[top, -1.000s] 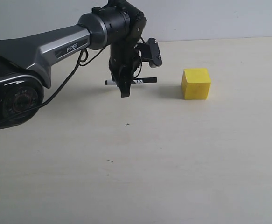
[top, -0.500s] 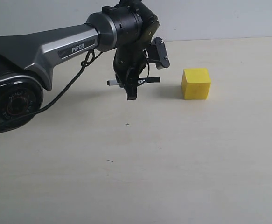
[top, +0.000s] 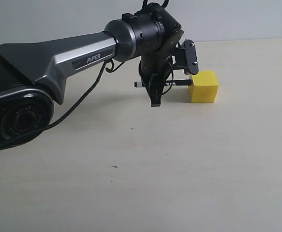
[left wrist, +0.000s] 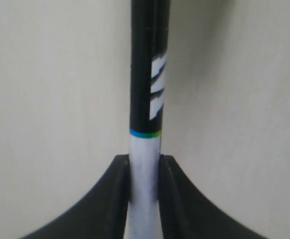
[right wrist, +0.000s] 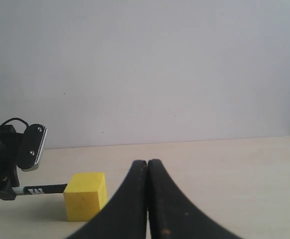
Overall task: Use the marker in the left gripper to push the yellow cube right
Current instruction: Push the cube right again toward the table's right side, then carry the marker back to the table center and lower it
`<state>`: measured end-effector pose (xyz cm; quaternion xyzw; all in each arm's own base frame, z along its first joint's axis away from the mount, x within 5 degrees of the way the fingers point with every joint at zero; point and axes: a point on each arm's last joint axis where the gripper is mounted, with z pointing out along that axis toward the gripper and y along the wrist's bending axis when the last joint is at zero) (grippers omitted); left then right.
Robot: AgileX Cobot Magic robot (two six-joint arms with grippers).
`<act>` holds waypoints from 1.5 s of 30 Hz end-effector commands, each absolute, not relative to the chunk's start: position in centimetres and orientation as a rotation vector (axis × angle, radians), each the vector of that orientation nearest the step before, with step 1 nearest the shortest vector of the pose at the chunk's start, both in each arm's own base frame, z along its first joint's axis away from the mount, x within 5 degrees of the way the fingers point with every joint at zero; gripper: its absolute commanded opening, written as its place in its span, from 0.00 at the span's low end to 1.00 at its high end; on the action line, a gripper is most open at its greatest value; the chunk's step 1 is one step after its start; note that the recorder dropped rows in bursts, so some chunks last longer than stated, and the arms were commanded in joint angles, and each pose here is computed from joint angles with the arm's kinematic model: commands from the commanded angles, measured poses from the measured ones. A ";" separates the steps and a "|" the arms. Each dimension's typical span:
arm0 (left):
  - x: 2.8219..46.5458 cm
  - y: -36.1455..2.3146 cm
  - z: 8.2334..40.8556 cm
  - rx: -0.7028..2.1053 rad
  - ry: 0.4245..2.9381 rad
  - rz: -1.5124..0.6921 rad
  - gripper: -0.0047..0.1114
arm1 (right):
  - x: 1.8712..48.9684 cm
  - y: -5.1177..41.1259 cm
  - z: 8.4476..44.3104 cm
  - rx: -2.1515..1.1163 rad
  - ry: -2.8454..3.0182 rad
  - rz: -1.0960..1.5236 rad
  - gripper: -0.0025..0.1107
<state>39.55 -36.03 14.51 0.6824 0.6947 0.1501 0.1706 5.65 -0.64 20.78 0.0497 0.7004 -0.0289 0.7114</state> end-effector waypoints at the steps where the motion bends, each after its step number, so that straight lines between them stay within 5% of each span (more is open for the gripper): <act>1: 39.5 -35.9 15.0 1.940 1.973 0.421 0.04 | 5.6 -0.7 20.7 0.114 1.546 -0.072 0.02; 22: 38.4 -38.2 14.4 1.973 1.945 0.427 0.04 | 5.6 -0.7 20.7 0.114 1.546 -0.072 0.02; 41: 37.7 -40.5 14.6 1.607 2.083 0.199 0.04 | 5.6 -0.7 20.7 0.114 1.546 -0.072 0.02; 45: 38.6 -39.6 15.2 1.541 2.102 0.296 0.04 | 5.6 -0.7 20.7 0.114 1.546 -0.072 0.02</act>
